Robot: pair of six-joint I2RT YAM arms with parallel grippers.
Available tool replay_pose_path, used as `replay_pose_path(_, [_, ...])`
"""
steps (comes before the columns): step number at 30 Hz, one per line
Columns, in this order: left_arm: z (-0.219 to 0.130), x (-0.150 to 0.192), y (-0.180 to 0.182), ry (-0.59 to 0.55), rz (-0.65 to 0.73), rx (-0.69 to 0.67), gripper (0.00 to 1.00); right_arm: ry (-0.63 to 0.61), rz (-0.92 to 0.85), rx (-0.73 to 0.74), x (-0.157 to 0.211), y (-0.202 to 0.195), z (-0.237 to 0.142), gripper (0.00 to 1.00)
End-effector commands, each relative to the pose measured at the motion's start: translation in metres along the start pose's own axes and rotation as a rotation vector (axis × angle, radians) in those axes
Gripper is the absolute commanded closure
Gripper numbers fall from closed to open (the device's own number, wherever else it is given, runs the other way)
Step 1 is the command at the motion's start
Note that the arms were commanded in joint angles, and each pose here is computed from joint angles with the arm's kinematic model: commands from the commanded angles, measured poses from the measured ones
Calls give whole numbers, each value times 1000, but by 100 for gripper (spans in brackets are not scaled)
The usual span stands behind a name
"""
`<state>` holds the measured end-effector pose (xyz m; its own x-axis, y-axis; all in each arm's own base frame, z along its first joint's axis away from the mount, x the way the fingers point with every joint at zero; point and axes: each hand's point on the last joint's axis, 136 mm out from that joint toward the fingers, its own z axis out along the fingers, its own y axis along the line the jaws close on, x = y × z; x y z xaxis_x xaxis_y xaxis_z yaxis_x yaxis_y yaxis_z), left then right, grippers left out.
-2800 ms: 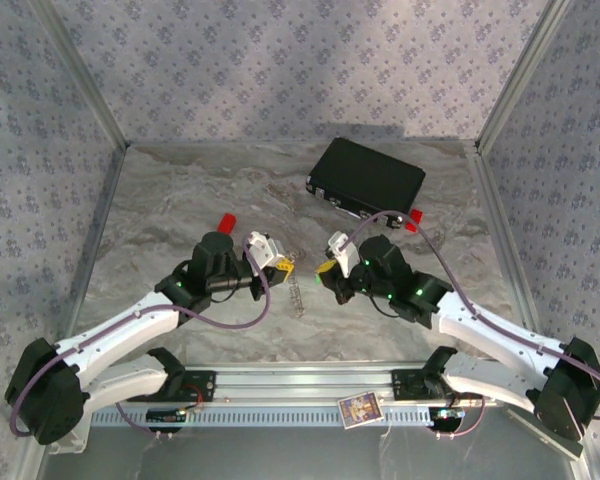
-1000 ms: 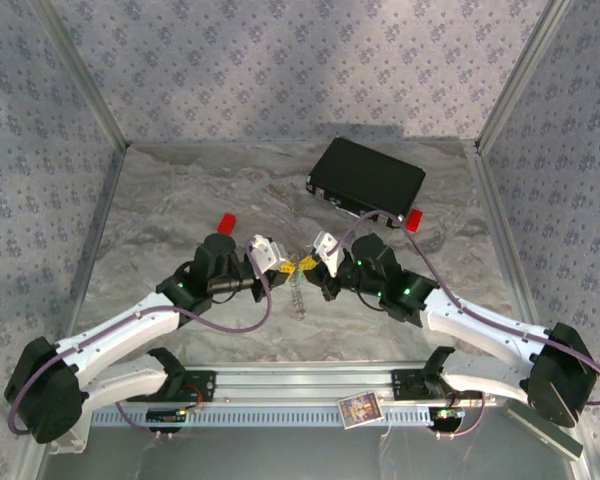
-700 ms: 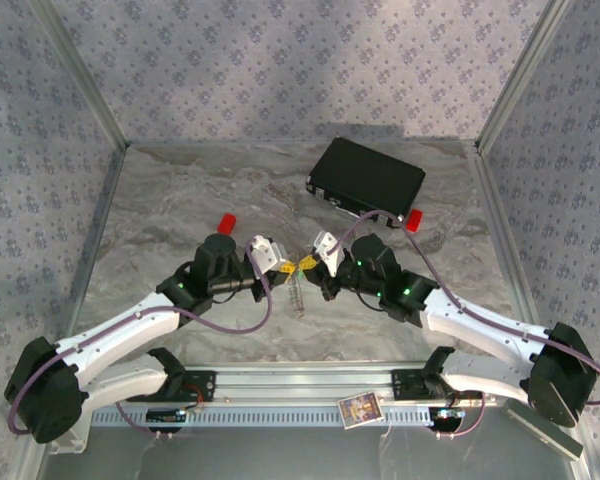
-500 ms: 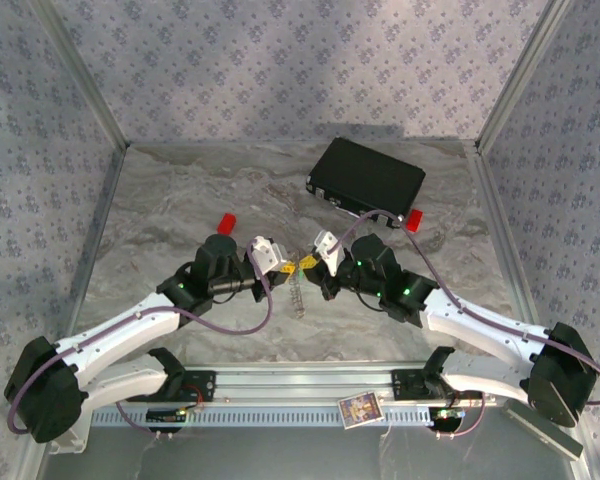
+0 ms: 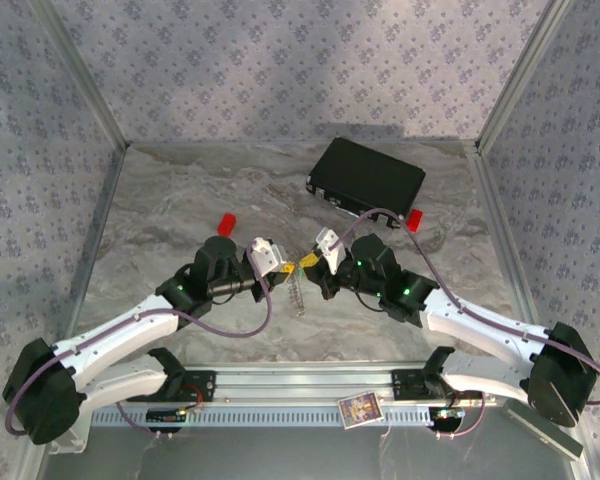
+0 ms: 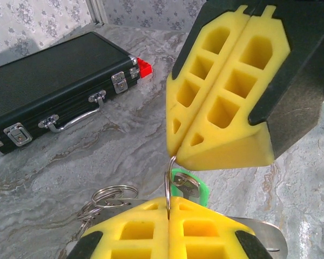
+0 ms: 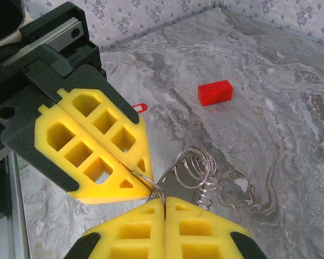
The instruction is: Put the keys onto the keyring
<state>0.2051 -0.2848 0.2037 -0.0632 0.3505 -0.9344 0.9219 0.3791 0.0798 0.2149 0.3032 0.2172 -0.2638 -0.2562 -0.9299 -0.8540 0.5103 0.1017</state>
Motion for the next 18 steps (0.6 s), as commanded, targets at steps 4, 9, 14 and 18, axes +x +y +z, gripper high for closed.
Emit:
replay_pose_path(4, [-5,-14,-2,-59,36,-4,100,4,29,9,-2,-5,2,100])
replay_pose_path(9, [-3,-12,-1,-45,2,-5,100,-44,-37,-49,-14,7,-3,100])
replay_pose_path(14, [-4,-11,-5,-21,-84,20,100,-102,-207,-6,-27,6,-17,100])
replay_pose_path(18, [-6,-11,-9,0,-156,47,100,-60,-363,34,-22,2,-21,100])
